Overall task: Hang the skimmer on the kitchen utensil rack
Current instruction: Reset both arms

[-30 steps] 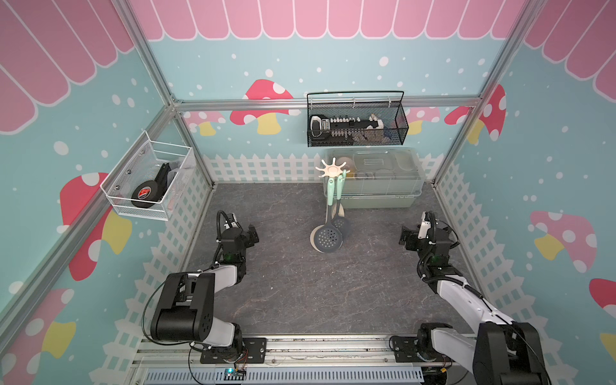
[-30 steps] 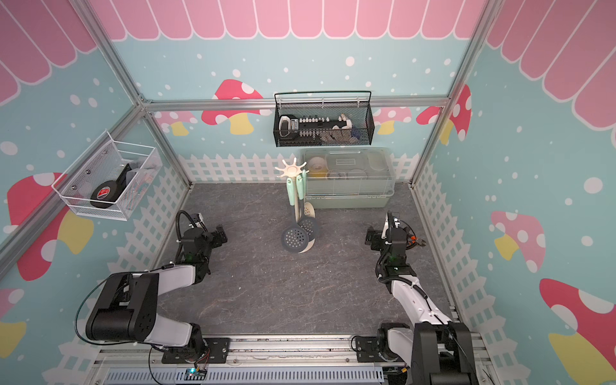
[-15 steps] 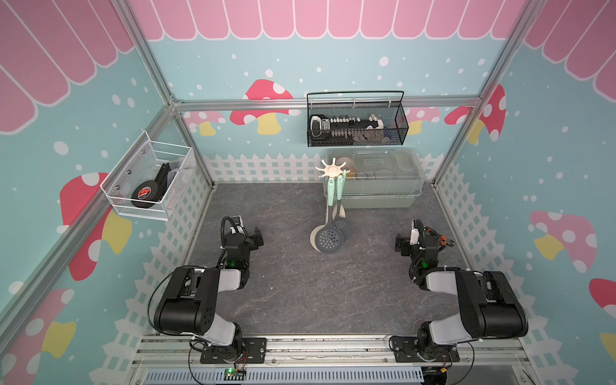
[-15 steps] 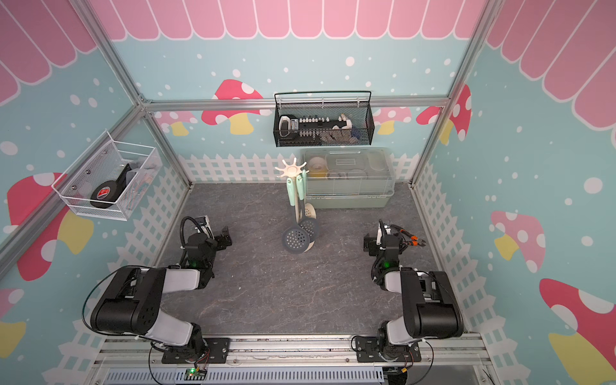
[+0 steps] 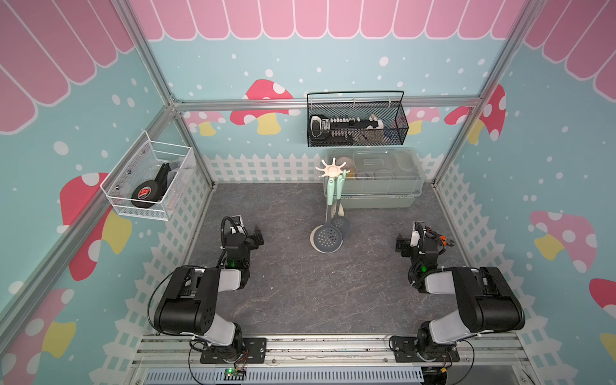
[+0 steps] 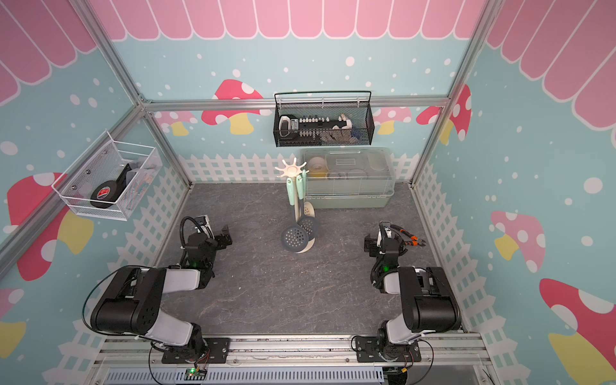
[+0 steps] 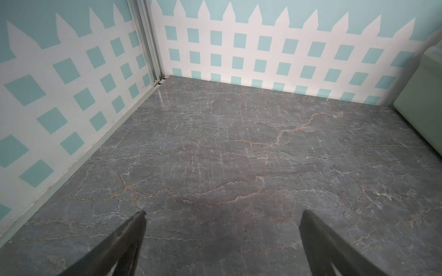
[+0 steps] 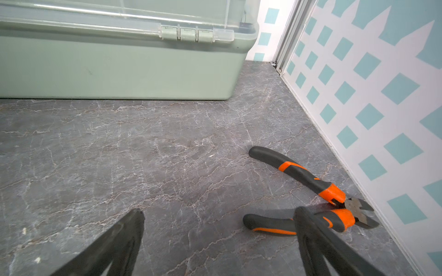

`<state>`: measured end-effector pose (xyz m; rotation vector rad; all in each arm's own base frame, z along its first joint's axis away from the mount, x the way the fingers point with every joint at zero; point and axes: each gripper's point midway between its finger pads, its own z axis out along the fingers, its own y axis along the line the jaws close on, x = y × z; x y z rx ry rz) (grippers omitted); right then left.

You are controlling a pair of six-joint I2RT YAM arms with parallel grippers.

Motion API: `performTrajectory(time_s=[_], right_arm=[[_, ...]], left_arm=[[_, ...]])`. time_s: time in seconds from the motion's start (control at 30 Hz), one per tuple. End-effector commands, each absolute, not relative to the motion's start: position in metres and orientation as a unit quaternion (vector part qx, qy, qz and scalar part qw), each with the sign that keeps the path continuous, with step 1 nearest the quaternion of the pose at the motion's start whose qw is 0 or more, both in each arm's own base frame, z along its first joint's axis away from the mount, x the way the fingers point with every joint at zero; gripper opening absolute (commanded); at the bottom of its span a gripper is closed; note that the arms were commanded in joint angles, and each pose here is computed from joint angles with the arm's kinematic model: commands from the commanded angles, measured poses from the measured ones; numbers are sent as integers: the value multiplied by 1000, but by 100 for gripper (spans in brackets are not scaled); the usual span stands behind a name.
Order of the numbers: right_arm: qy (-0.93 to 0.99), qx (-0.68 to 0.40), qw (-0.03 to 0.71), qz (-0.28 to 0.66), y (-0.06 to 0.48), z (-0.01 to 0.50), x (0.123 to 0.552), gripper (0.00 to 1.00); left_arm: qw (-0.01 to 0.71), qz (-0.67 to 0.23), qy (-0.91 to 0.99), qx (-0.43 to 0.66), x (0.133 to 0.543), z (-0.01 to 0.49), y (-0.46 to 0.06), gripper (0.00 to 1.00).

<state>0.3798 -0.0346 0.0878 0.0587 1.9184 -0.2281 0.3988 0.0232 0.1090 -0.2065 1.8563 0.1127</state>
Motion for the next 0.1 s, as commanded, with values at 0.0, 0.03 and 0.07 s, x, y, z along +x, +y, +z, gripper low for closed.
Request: performTrajectory(time_s=[0.0,0.03,0.07], right_arm=[[801,25,588,-105,-35,102,385,99],[801,24,588,-104,-35,102,384,99],[801,24,589,-105,-35,102,384,99]], left_arm=[[605,61,790,-79,401,116,24,99],[606,61,789,-80,401,117,24,99],[605,61,790,-79,401,116,24,99]])
